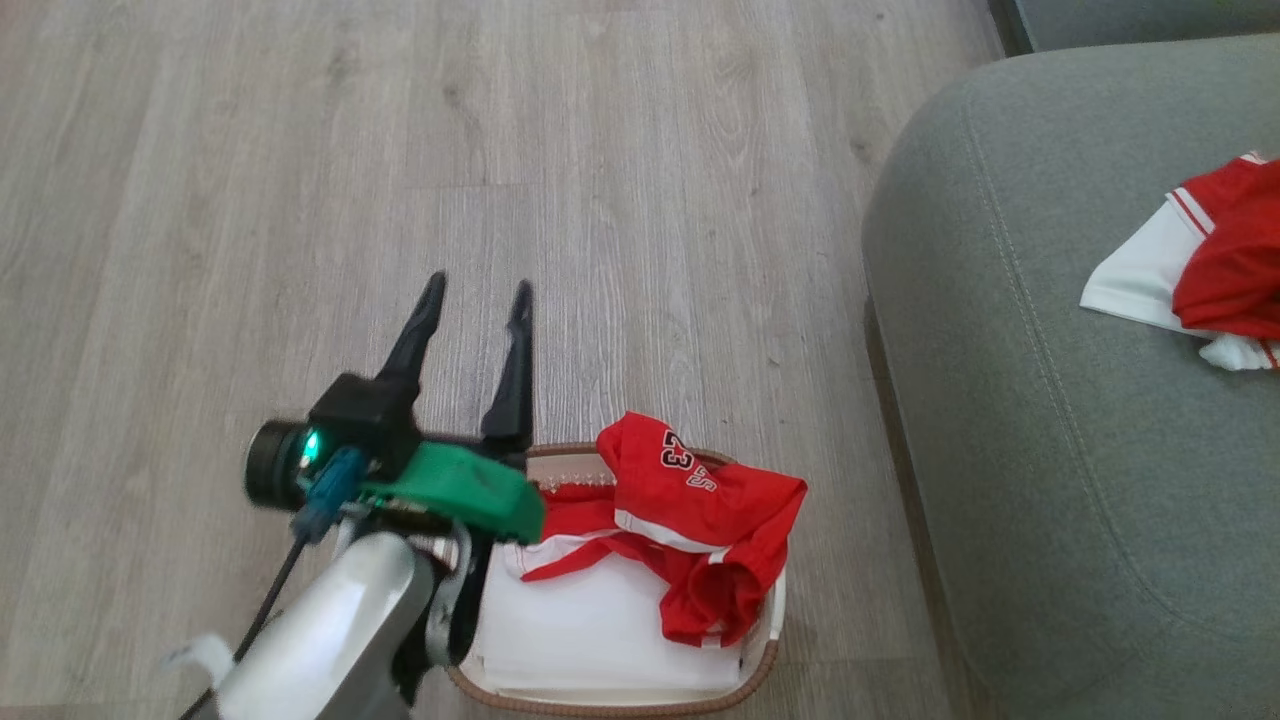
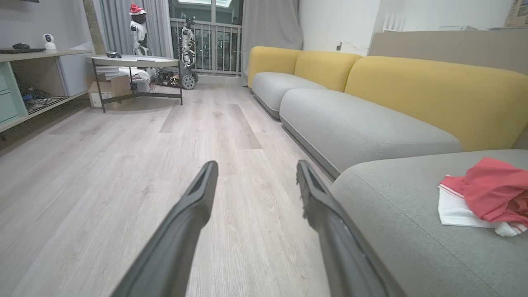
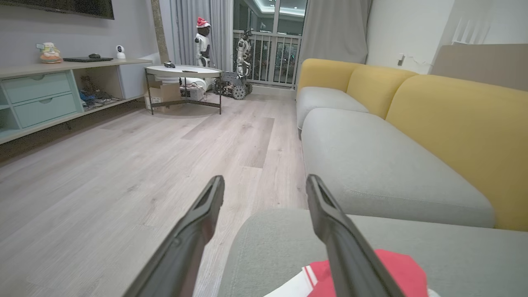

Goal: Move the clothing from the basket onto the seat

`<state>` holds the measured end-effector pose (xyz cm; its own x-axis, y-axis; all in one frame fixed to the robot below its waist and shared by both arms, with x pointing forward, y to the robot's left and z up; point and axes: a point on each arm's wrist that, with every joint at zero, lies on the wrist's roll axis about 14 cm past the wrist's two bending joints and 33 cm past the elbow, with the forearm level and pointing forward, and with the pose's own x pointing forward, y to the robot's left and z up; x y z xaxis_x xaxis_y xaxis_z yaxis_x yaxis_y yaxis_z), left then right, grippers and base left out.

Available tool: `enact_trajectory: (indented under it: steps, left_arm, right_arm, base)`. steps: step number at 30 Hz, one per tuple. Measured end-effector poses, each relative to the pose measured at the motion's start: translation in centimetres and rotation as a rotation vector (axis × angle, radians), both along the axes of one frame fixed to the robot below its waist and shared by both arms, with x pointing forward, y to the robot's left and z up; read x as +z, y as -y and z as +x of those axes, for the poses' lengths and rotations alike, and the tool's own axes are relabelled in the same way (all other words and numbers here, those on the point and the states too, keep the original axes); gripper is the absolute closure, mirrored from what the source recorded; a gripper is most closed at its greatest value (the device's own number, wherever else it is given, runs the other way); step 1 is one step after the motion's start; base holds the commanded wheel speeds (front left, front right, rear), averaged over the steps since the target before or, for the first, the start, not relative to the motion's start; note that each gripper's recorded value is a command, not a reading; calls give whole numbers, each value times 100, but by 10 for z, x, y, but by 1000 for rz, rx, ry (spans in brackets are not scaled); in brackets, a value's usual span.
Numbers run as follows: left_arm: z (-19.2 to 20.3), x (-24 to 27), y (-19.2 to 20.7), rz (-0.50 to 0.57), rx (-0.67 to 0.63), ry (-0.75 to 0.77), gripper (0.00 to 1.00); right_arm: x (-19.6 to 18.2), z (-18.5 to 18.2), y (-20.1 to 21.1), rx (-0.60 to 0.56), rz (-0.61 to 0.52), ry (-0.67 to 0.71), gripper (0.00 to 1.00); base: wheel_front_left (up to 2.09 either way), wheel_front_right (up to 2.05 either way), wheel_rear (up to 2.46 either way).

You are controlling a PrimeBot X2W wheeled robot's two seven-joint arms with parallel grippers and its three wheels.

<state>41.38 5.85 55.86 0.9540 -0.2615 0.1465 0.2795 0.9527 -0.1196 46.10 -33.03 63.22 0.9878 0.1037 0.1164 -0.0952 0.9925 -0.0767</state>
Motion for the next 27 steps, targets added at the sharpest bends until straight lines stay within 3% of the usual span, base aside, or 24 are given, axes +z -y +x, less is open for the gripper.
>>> enact_trajectory:
  steps: [5,12,22,27]
  left_arm:
    - [-10,-13,-22,3,66,-31,0]
    - [-19,-6,-55,-19,177,2,0]
    - [-34,-17,-65,-54,205,-18,0]
    - [-40,-38,-62,-15,183,-63,0]
  right_arm:
    - [-41,-24,-28,17,68,1,0]
    - [-66,-66,-62,17,145,35,0]
    - [-74,-91,-105,46,178,63,0]
    - [-88,-100,-117,49,204,32,0]
  base:
    - [0,0,0]
    - [0,0,0]
    - [0,0,0]
    - [0,0,0]
